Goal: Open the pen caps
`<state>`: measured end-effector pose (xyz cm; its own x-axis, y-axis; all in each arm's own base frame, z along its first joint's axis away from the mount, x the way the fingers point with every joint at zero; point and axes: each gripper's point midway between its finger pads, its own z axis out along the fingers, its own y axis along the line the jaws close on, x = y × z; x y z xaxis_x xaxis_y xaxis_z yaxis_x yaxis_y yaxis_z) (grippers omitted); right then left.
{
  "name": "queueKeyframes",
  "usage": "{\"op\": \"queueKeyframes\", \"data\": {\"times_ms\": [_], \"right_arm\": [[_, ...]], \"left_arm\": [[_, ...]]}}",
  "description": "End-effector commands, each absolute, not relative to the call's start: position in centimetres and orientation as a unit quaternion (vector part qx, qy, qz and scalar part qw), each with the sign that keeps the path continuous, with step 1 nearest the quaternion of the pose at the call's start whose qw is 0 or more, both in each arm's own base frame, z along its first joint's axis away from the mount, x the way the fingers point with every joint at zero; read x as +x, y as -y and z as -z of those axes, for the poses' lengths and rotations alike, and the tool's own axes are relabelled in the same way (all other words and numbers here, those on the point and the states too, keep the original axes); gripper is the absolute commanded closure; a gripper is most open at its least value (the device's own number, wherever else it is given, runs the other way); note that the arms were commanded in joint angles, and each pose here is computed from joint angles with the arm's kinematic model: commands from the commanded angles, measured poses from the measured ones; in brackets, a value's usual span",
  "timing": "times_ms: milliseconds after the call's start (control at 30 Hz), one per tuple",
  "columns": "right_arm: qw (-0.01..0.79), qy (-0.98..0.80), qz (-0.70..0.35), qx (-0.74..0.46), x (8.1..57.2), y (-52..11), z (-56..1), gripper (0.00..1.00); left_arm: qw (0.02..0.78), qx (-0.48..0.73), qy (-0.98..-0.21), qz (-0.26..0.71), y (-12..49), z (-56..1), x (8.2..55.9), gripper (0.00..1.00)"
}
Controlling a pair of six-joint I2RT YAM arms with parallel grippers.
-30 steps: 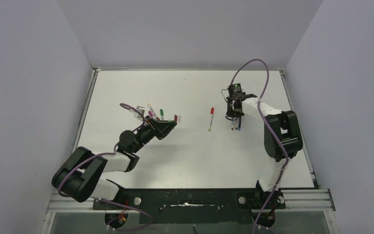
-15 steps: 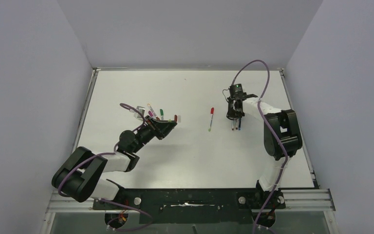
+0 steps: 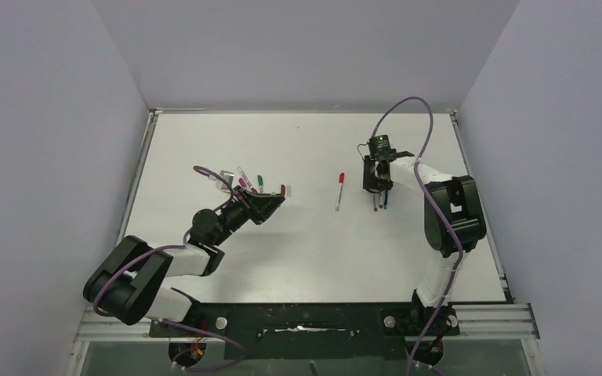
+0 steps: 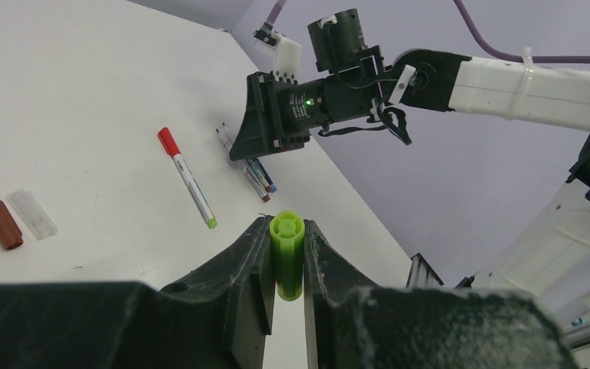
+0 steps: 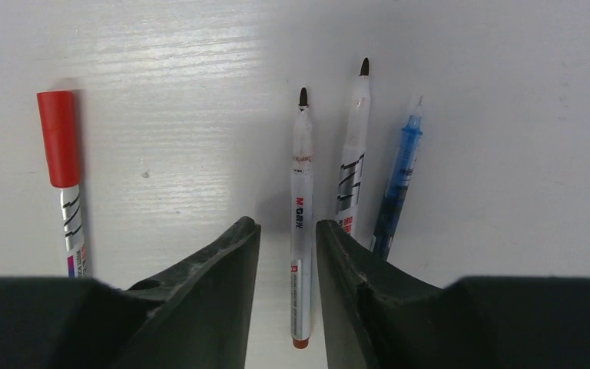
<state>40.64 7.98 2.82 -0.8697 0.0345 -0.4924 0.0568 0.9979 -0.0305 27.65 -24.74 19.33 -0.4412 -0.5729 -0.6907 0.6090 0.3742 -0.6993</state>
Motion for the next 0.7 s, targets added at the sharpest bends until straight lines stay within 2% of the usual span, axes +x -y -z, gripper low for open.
{"op": "queueKeyframes", "data": {"times_ms": [0,133,267,300,333,367,667], "right_arm": [[0.297,-0.955,0.002,0.029,42.1,-8.4,-5.5,0.63],[0.32,-0.947,-0.014,0.029,41.8,-8.8,-7.6,0.54],[0.344,-0.938,-0.041,0.027,41.6,-9.5,-9.6,0.35],[0.349,-0.935,-0.046,0.027,41.6,-9.7,-9.9,0.17],[0.353,-0.934,-0.051,0.026,41.5,-9.9,-10.2,0.04],[0.356,-0.933,-0.056,0.023,41.5,-10.2,-10.5,0.01],[0.374,-0.923,-0.092,0.005,41.4,-12.7,-12.0,0.02]], "left_arm": [[0.554,0.026,-0.617,0.558,25.0,-21.4,28.3,0.92],[0.553,0.019,-0.642,0.53,24.8,-20.1,29.4,0.9],[0.554,0.011,-0.671,0.492,24.5,-18.8,30.8,0.89],[0.553,0.006,-0.684,0.476,24.4,-18.1,31.3,0.89],[0.547,-0.001,-0.702,0.456,24.1,-17.1,31.9,0.9],[0.544,-0.007,-0.717,0.436,23.8,-16.3,32.5,0.9],[0.49,-0.043,-0.832,0.257,24.1,-11.7,38.6,0.9]]}}
